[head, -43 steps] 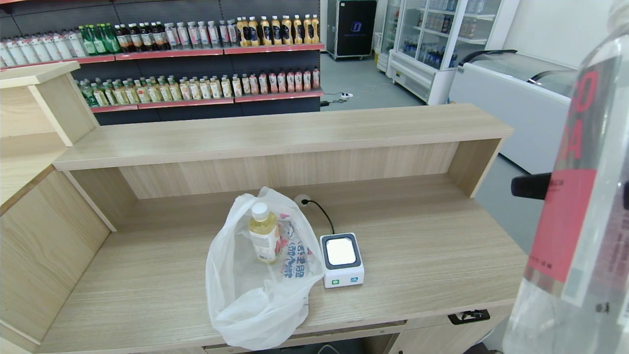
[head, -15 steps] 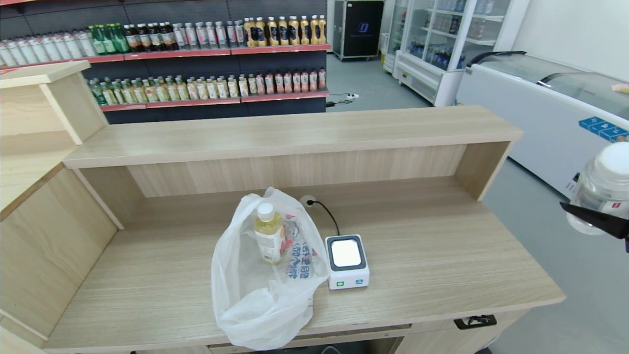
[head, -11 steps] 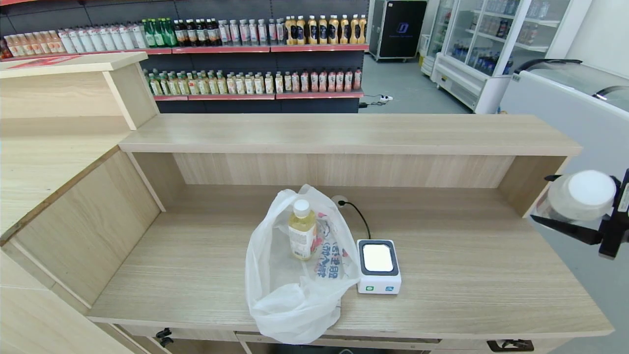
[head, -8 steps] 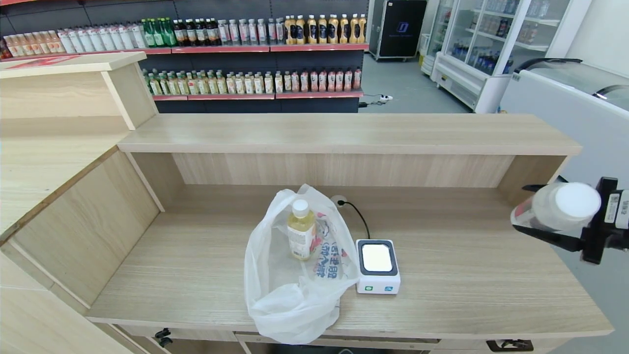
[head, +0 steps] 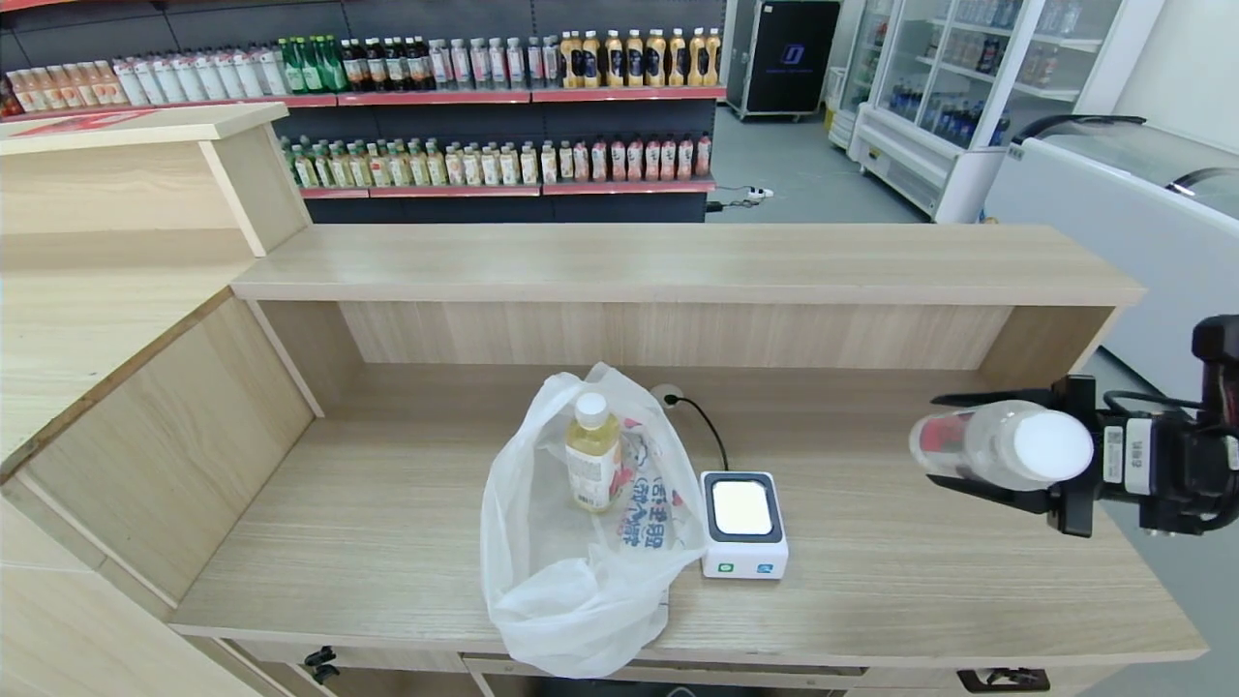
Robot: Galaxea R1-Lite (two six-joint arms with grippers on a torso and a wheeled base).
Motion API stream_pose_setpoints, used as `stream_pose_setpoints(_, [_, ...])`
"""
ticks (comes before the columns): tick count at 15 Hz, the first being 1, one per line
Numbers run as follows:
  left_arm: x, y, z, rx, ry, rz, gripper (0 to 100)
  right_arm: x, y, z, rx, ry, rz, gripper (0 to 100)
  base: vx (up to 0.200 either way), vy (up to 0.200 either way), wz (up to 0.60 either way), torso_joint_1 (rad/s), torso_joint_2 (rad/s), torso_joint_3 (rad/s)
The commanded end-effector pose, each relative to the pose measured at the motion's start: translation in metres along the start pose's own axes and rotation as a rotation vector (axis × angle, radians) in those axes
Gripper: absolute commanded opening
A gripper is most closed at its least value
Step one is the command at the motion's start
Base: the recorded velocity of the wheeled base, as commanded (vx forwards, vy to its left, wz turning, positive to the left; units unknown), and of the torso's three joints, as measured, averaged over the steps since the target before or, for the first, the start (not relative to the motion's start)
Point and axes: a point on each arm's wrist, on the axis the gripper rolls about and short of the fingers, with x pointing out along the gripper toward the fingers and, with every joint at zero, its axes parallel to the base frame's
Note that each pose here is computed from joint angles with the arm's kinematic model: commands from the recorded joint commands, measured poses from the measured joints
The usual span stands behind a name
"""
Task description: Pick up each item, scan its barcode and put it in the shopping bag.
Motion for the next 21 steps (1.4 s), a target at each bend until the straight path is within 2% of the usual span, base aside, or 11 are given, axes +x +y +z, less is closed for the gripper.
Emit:
stream_pose_setpoints(1, [0.0, 0.0, 0.0, 0.0, 0.0, 0.0, 0, 0.015, 0.005, -0.012, 0.019, -0.032, 0.039, 0, 0.0, 0.0, 0.0, 0.0, 0.0, 0.0])
stream_pose_setpoints(7, [0.0, 0.0, 0.0, 0.0, 0.0, 0.0, 0, 0.031, 0.015, -0.037, 0.006, -0.056, 0.06, 0, 0.0, 0.0, 0.0, 0.0, 0.0, 0.0])
stream_pose_setpoints(15, [0.0, 0.0, 0.0, 0.0, 0.0, 0.0, 0, 0.061, 0.013, -0.037, -0.017, -0.123, 0.099, 0, 0.0, 0.0, 0.0, 0.0, 0.0, 0.0])
stream_pose_setpoints(21, [0.0, 0.0, 0.0, 0.0, 0.0, 0.001, 0, 0.074, 0.016, -0.046, -0.001, -0.132, 0.121, 0, 0.0, 0.0, 0.0, 0.0, 0.0, 0.0])
